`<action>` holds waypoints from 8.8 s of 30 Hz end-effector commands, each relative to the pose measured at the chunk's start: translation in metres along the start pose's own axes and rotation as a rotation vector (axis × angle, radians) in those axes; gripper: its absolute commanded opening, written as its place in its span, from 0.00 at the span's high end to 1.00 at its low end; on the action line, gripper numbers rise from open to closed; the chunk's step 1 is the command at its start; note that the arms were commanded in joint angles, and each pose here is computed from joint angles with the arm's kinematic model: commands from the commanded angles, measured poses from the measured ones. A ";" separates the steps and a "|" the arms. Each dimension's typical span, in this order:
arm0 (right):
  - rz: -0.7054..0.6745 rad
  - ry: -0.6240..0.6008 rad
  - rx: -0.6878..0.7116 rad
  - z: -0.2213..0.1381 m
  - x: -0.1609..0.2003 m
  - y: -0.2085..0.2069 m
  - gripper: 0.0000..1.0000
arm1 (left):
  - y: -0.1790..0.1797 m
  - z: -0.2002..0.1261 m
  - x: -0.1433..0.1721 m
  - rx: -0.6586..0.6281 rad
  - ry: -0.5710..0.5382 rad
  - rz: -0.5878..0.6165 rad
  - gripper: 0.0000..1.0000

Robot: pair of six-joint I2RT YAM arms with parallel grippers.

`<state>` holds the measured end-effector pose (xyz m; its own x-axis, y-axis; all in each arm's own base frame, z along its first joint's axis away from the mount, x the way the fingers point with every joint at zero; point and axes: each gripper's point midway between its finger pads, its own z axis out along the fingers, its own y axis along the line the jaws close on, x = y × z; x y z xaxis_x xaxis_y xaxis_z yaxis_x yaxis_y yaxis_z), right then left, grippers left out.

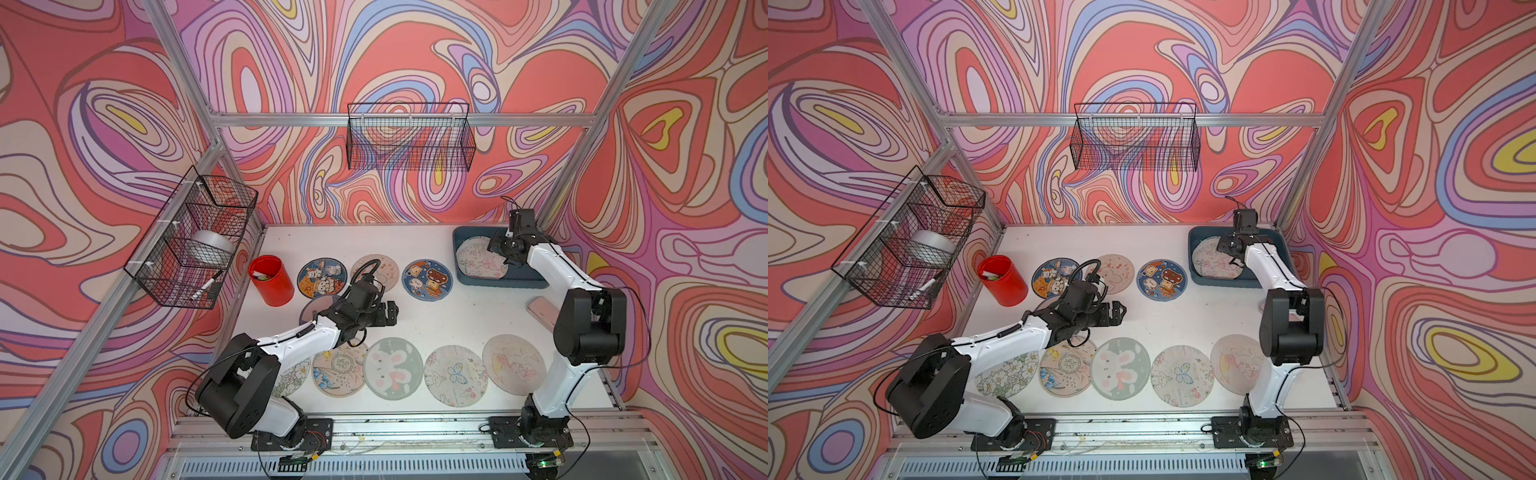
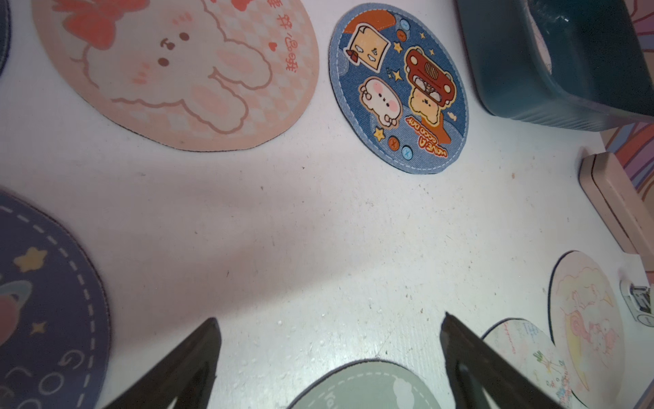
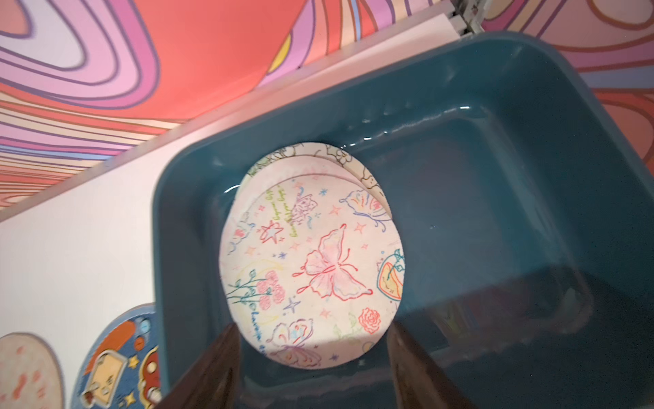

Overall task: Put the coasters into the storage box
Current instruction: Place the coaster in the storage box, then pick up the coaster from the center of the board, then place the coaster in the storage box, then pick up the coaster from the center of the board.

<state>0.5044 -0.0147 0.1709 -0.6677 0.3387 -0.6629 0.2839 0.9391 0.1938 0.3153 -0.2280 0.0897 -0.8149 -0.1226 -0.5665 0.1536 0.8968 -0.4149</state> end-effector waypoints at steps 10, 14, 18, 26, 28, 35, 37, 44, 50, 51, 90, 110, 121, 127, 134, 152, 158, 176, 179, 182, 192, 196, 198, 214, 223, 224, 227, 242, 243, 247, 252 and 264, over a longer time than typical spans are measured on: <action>-0.163 0.181 -0.371 -0.057 0.098 0.103 0.32 | 0.024 -0.026 0.039 -0.073 0.071 -0.085 0.04; -0.230 0.278 -0.474 -0.070 0.147 0.142 0.32 | 0.022 -0.039 0.050 -0.091 0.071 -0.047 0.04; -0.275 0.374 -0.530 -0.076 0.190 0.159 0.32 | 0.022 -0.054 0.066 -0.153 0.083 0.041 0.04; -0.282 0.491 -0.570 -0.078 0.249 0.168 0.32 | 0.029 -0.063 0.100 -0.188 0.123 0.075 0.04; -0.287 0.507 -0.574 -0.079 0.260 0.170 0.32 | 0.030 -0.063 0.106 -0.195 0.124 0.076 0.04; -0.348 0.579 -0.577 -0.088 0.305 0.175 0.34 | 0.027 -0.066 0.119 -0.209 0.124 0.106 0.04; -0.356 0.597 -0.575 -0.092 0.316 0.173 0.35 | 0.026 -0.067 0.123 -0.210 0.130 0.115 0.04; -0.381 0.655 -0.581 -0.104 0.350 0.170 0.36 | 0.031 -0.066 0.140 -0.244 0.170 0.139 0.04; -0.399 0.686 -0.583 -0.108 0.370 0.172 0.37 | 0.038 -0.061 0.153 -0.289 0.197 0.157 0.04; -0.402 0.688 -0.585 -0.109 0.371 0.172 0.37 | 0.039 -0.060 0.154 -0.298 0.199 0.159 0.04; -0.410 0.821 -0.636 -0.097 0.414 0.198 0.74 | 0.054 -0.043 0.167 -0.452 0.234 0.187 0.03; -0.504 0.306 -0.447 -0.105 0.268 0.221 1.00 | -0.026 -0.052 0.089 -0.221 -0.032 0.223 0.01; -0.372 0.105 -0.391 -0.096 0.148 0.197 1.00 | -0.118 -0.060 0.018 -0.002 -0.242 0.364 0.00; -0.322 -0.025 -0.315 -0.097 0.082 0.171 1.00 | -0.135 -0.041 0.005 0.118 -0.207 0.304 0.00; -0.234 -0.167 -0.268 -0.099 0.014 0.142 1.00 | -0.125 -0.013 -0.001 0.193 -0.145 0.195 0.00; -0.052 -0.185 -0.095 -0.003 -0.037 0.079 1.00 | -0.119 0.009 -0.012 0.226 -0.114 0.196 0.01; -0.018 -0.142 -0.051 0.035 -0.033 0.058 1.00 | -0.116 0.010 -0.011 0.226 -0.106 0.205 0.01; 0.032 0.066 0.176 0.127 0.024 -0.024 1.00 | -0.116 0.013 -0.013 0.223 -0.103 0.207 0.01; 0.036 0.078 0.173 0.132 0.028 -0.026 1.00 | -0.116 0.011 -0.014 0.216 -0.103 0.212 0.01; 0.036 0.091 0.183 0.134 0.030 -0.030 0.96 | -0.113 0.009 -0.015 0.205 -0.106 0.213 0.01; 0.066 0.049 0.147 0.104 0.010 -0.027 0.32 | -0.097 0.010 -0.020 0.123 -0.101 0.165 0.01; 0.072 0.009 0.110 0.079 -0.001 -0.021 0.24 | -0.090 0.012 -0.019 0.108 -0.090 0.134 0.01; 0.069 -0.002 0.084 0.067 -0.007 -0.016 0.24 | -0.085 0.013 -0.019 0.087 -0.086 0.121 0.01; -0.027 0.005 -0.185 0.000 -0.010 0.042 0.08 | -0.026 -0.007 -0.006 -0.156 -0.049 0.035 0.01; -0.233 0.078 -0.405 -0.031 0.027 0.132 0.08 | 0.021 -0.043 0.017 -0.281 -0.071 -0.063 0.01; -0.255 0.095 -0.435 -0.035 0.034 0.143 0.09 | 0.026 -0.047 0.021 -0.293 -0.070 -0.076 0.01; -0.322 0.130 -0.493 -0.043 0.058 0.173 0.11 | 0.041 -0.056 0.032 -0.327 -0.063 -0.104 0.01; -0.473 0.435 -0.732 -0.055 0.202 0.272 0.23 | 0.088 -0.081 0.074 -0.440 -0.029 -0.198 0.01; -0.477 0.449 -0.734 -0.053 0.209 0.274 0.23 | 0.090 -0.081 0.075 -0.446 -0.028 -0.203 0.01; -0.483 0.490 -0.735 -0.050 0.232 0.281 0.24 | 0.089 -0.077 0.077 -0.439 -0.025 -0.221 0.01; -0.466 0.493 -0.710 -0.044 0.237 0.279 0.24 | 0.085 -0.068 0.078 -0.443 0.011 -0.214 0.01; -0.486 0.459 -0.630 -0.037 0.233 0.266 0.24 | 0.081 -0.044 0.085 -0.455 0.097 -0.229 0.01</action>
<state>0.3975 0.3217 0.0931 -0.8660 -0.2424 -0.4374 -0.4414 0.7816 0.4408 0.2272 -0.1422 0.0368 -0.8585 -0.2787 -0.4305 -0.2470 0.9604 -0.1291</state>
